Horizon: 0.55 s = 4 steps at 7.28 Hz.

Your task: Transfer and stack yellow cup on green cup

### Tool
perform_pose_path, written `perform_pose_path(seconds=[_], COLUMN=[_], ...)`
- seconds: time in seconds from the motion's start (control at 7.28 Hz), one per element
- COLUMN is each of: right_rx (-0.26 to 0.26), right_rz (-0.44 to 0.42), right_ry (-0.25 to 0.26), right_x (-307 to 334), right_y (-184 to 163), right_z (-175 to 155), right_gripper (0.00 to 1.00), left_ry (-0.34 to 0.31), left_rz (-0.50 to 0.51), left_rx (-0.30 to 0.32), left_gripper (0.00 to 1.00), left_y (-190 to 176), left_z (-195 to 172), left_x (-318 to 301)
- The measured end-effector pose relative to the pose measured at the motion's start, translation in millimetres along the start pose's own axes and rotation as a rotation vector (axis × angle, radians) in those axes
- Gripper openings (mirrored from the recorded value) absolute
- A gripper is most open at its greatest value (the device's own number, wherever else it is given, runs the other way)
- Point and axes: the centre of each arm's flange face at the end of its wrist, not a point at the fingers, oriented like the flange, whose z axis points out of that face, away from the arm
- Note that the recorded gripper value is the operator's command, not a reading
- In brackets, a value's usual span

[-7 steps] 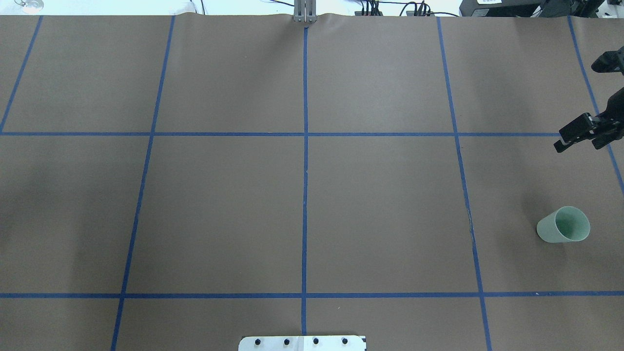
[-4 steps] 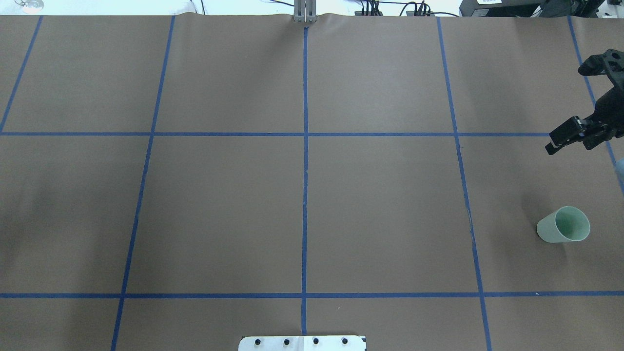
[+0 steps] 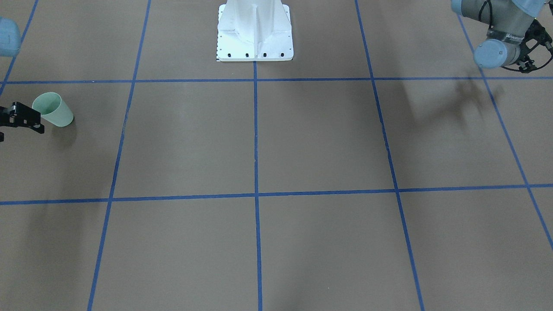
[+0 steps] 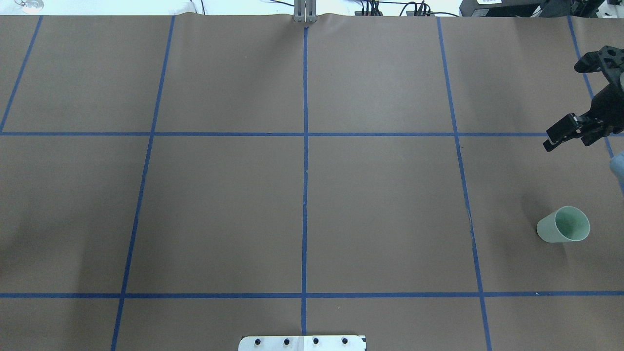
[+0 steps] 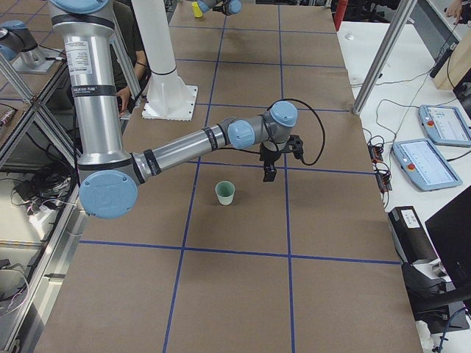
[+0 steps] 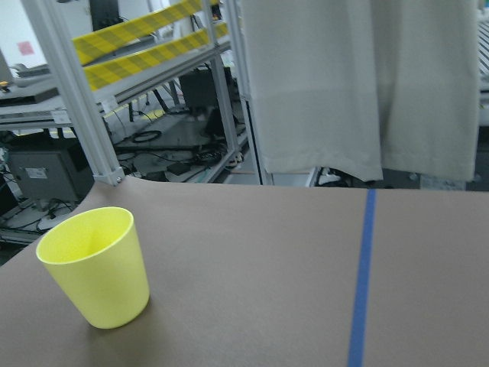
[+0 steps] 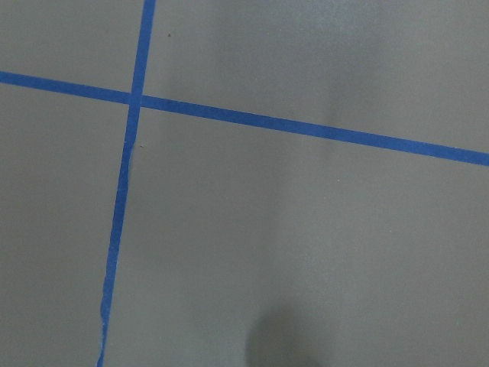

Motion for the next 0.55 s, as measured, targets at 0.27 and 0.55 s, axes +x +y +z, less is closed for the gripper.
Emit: perform_pose_path(seconds=[0.27, 0.55], right_rx=[-0.002, -0.006], right_rz=[0.002, 0.005], right_ry=[0.001, 0.0], right_x=[1, 2], right_y=[1, 3], right_z=[1, 2], right_gripper=[1.0, 1.0], left_ry=[-0.049, -0.097], left_rz=[-0.044, -0.07], left_rx=[0.046, 0.056], left_gripper=[0.99, 0.99], left_y=[7, 15], left_z=[25, 35], left_x=[-5, -17])
